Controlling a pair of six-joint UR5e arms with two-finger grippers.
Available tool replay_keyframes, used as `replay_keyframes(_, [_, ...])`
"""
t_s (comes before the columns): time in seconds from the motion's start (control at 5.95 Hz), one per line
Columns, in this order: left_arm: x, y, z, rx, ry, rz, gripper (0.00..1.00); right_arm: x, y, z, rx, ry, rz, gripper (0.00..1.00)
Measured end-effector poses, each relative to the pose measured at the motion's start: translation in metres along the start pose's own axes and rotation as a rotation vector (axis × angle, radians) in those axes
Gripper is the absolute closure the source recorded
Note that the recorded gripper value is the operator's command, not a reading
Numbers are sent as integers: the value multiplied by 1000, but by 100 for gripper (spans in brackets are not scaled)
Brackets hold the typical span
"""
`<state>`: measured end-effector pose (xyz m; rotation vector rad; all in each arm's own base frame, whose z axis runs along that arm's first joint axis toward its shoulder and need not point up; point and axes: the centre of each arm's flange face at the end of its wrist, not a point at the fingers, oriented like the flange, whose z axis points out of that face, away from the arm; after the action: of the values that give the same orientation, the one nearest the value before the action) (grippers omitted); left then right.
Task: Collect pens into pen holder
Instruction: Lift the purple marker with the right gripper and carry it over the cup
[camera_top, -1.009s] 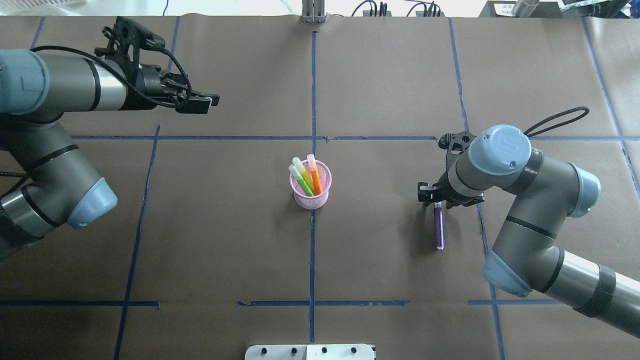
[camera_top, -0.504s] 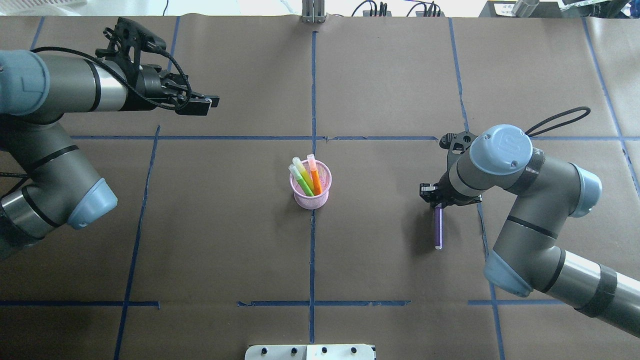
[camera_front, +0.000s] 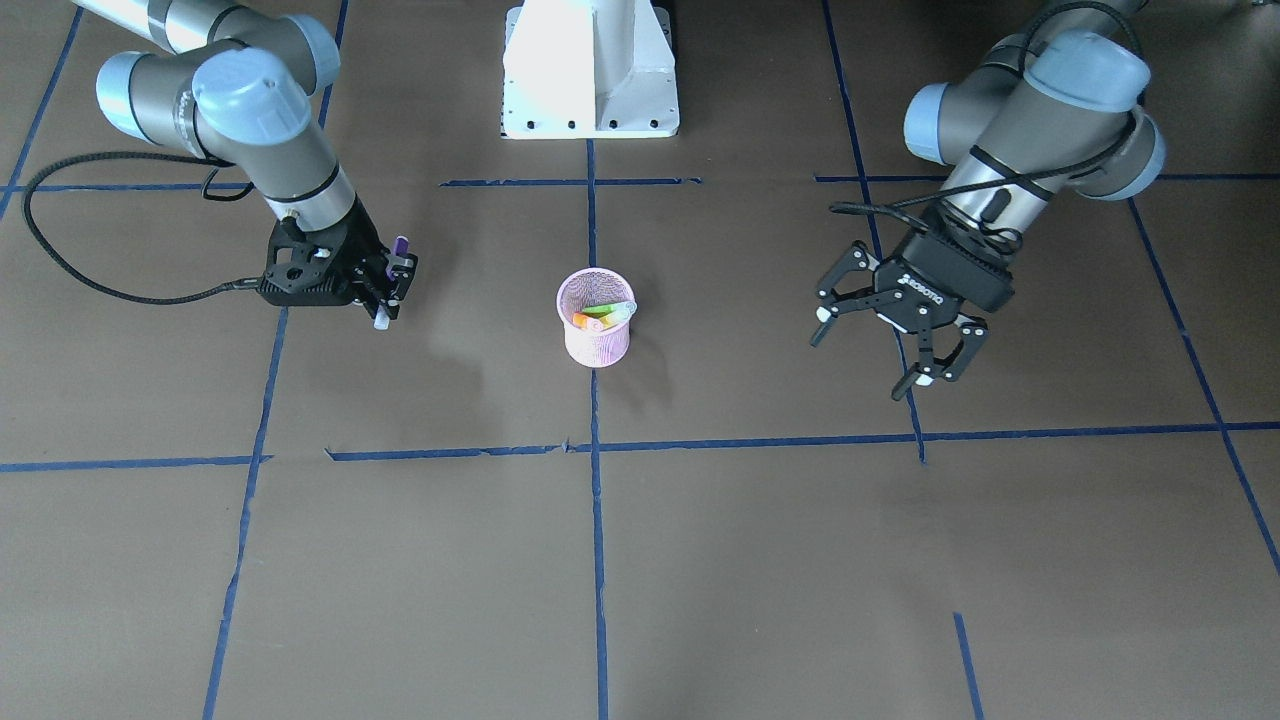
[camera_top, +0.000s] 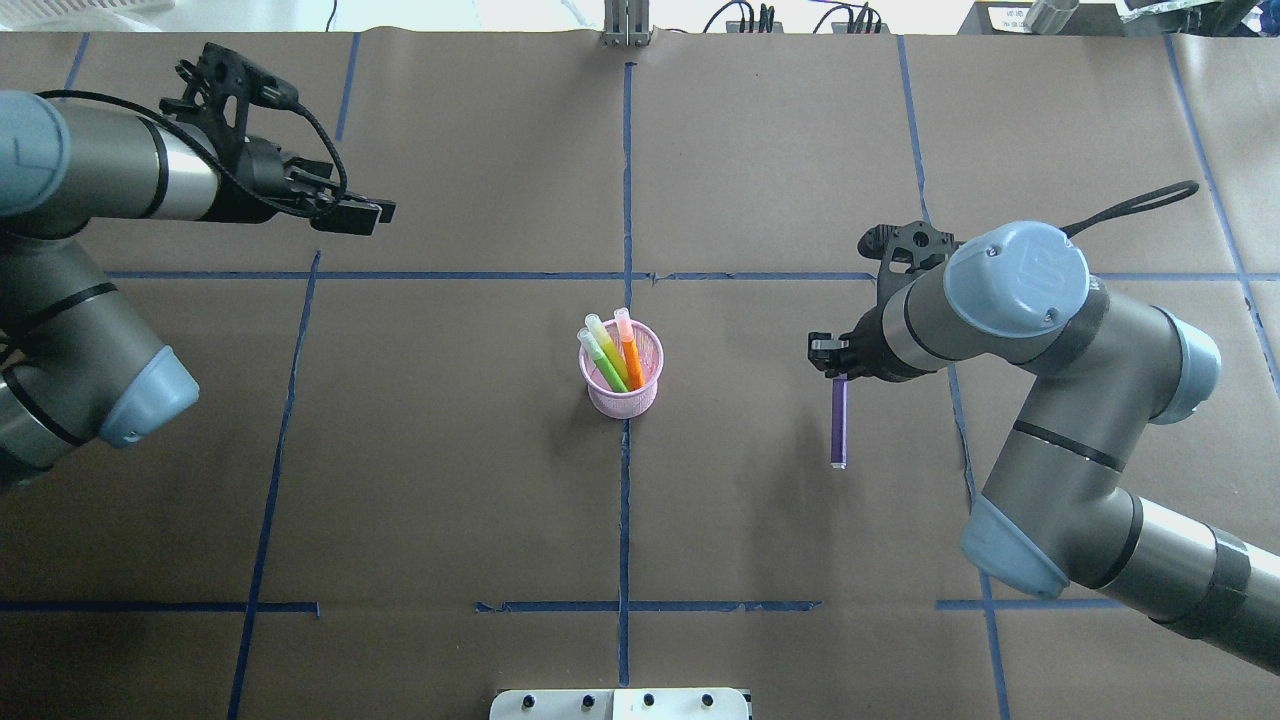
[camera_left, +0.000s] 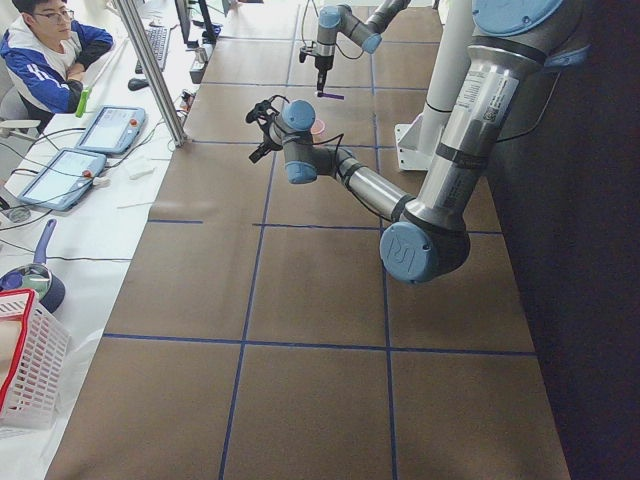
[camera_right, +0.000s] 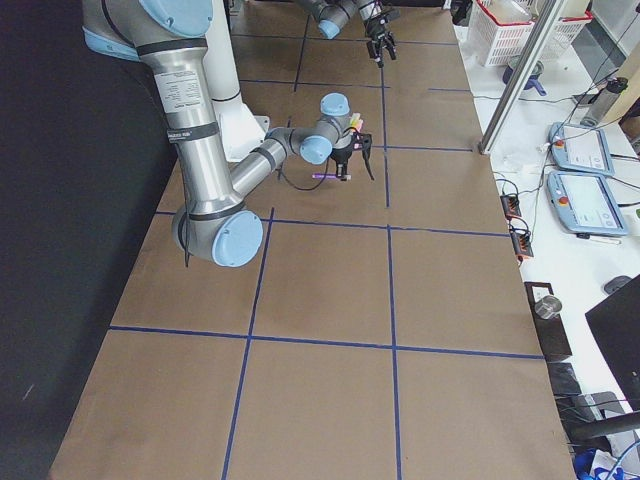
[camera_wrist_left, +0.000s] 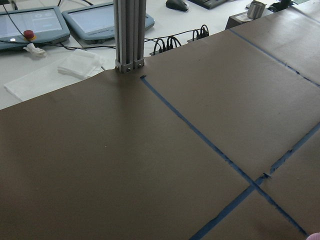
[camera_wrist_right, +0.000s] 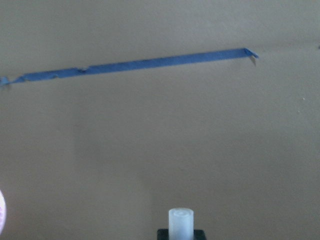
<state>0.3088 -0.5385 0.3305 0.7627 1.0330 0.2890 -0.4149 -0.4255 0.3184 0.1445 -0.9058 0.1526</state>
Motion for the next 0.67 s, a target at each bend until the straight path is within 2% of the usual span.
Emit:
replay_keyframes(0.17, [-35, -2, -12, -95, -27, -56, 0, -27, -10, -35, 81, -66, -16, 100])
replay_keyframes(0.34, [-72, -5, -27, -180, -60, -103, 0, -62, -21, -67, 189, -124, -38, 100])
replay_keyframes(0.5, [-109, -5, -46, -230, -94, -103, 0, -90, -23, -89, 311, -161, -58, 100])
replay_keyframes(0.67, [-138, 0, -61, -262, -121, -74, 0, -119, -8, -104, 463, -231, -84, 100])
